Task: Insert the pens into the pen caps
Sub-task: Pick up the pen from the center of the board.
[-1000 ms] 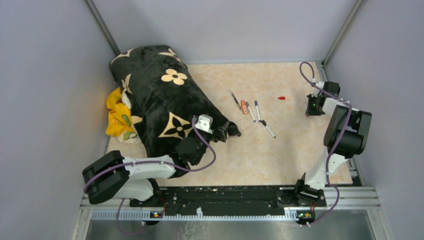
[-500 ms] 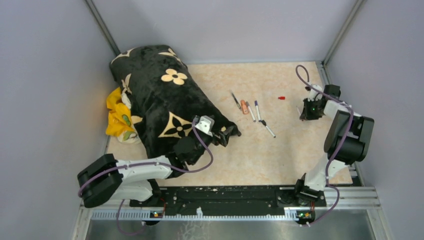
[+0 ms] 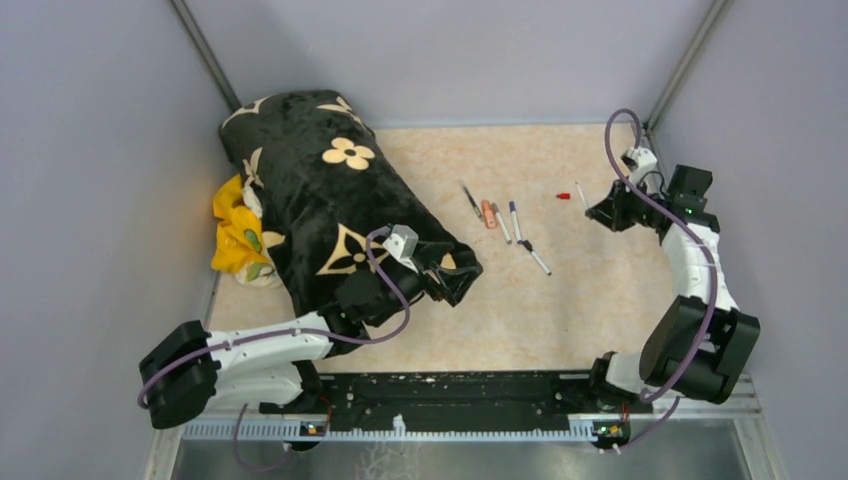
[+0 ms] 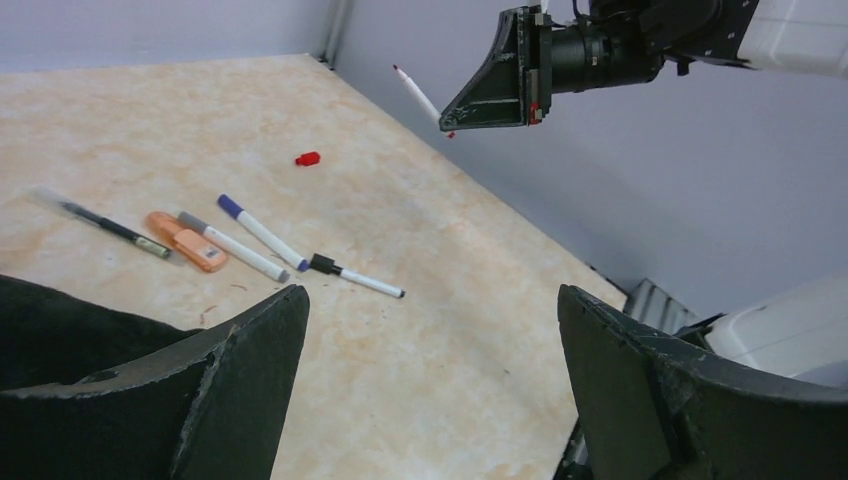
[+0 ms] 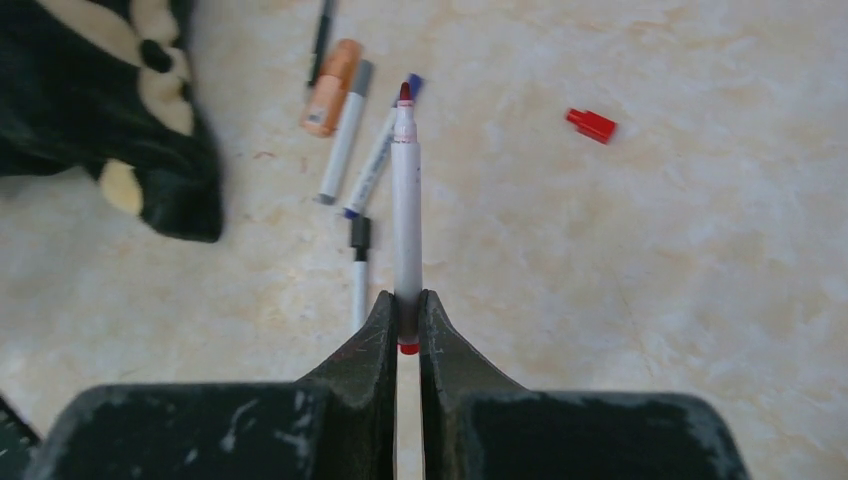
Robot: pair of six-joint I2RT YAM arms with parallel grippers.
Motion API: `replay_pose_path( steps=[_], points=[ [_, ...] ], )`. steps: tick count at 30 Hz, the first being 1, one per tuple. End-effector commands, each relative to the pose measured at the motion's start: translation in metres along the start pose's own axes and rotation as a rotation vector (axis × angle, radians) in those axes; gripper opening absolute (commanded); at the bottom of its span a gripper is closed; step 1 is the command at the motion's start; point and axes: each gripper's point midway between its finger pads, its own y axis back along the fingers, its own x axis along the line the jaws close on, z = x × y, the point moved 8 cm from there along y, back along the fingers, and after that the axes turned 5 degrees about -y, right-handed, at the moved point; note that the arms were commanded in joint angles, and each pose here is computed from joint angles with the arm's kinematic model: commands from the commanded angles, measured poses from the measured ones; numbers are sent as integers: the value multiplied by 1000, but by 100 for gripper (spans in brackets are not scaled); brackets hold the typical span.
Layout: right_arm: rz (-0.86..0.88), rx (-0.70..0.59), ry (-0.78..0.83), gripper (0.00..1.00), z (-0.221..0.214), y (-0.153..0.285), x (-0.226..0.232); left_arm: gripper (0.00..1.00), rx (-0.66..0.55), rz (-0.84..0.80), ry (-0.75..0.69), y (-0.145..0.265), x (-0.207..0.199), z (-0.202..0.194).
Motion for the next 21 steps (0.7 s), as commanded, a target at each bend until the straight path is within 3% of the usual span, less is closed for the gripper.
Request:
replay_pose_path(
  steps=[1, 7, 13, 21],
  points=[
    [265, -125, 16, 0, 12, 21, 47, 99, -59, -99, 136, 6, -13, 7],
    [490, -223, 70, 0, 17, 37, 94, 99, -123, -163, 210, 5, -23, 20],
    [665, -218, 159, 0, 16, 33, 134, 99, -155, -225, 235, -3, -35, 37],
    [820, -218, 208, 0, 13, 36, 161, 99, -230, -192, 175, -15, -34, 55]
  ],
)
